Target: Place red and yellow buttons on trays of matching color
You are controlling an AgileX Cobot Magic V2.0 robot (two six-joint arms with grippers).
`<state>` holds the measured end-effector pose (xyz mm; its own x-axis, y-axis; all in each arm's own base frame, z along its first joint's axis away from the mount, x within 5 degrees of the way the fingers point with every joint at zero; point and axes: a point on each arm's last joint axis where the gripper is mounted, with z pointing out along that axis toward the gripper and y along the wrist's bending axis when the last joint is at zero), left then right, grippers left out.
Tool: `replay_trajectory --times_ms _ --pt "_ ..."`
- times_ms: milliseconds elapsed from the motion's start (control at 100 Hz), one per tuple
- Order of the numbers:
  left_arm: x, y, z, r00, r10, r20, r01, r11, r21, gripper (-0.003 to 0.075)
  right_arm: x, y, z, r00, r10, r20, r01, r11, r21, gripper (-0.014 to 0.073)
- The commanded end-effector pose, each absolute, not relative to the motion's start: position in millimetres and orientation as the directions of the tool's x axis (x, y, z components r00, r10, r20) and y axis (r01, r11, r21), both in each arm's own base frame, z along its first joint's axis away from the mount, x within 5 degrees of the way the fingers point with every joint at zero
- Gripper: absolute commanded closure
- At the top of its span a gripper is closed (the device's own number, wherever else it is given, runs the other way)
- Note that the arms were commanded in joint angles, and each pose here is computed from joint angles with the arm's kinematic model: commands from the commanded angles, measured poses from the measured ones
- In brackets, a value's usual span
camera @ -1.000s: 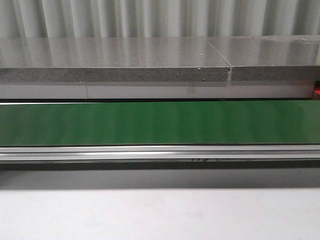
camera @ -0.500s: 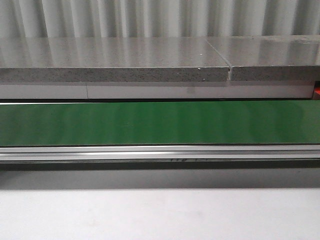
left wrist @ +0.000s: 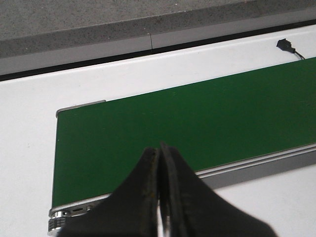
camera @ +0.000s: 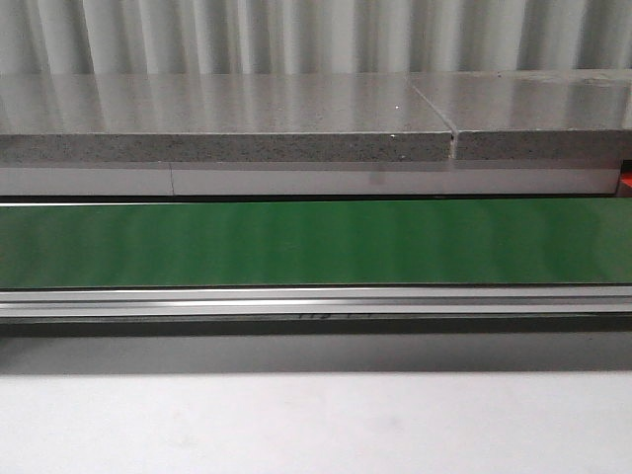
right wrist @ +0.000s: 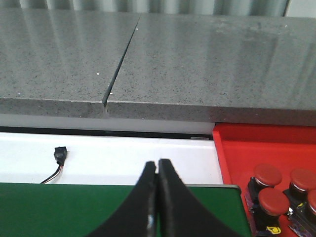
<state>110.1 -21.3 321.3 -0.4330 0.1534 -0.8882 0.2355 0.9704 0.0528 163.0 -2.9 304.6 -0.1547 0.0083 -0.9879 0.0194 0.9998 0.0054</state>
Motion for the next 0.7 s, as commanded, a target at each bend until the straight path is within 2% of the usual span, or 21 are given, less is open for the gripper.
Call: replay_trajectory --times_ms 0,370,690 --pt "112.0 -22.1 335.6 -0.351 0.131 -0.927 0.23 0.972 0.051 0.0741 148.8 -2.9 316.3 -0.006 -0.015 -1.0 0.021 1.0 -0.016 0.0683" --pt "112.0 -22.1 335.6 -0.351 0.131 -0.927 0.23 0.972 0.051 0.0741 90.2 -2.0 290.5 0.136 -0.018 -0.991 0.024 1.0 -0.015 0.0683" --pt "112.0 -22.1 335.6 -0.351 0.131 -0.927 0.23 0.972 0.051 0.0741 69.4 -1.2 253.7 0.162 -0.048 -0.986 0.026 0.999 -0.044 0.0683"
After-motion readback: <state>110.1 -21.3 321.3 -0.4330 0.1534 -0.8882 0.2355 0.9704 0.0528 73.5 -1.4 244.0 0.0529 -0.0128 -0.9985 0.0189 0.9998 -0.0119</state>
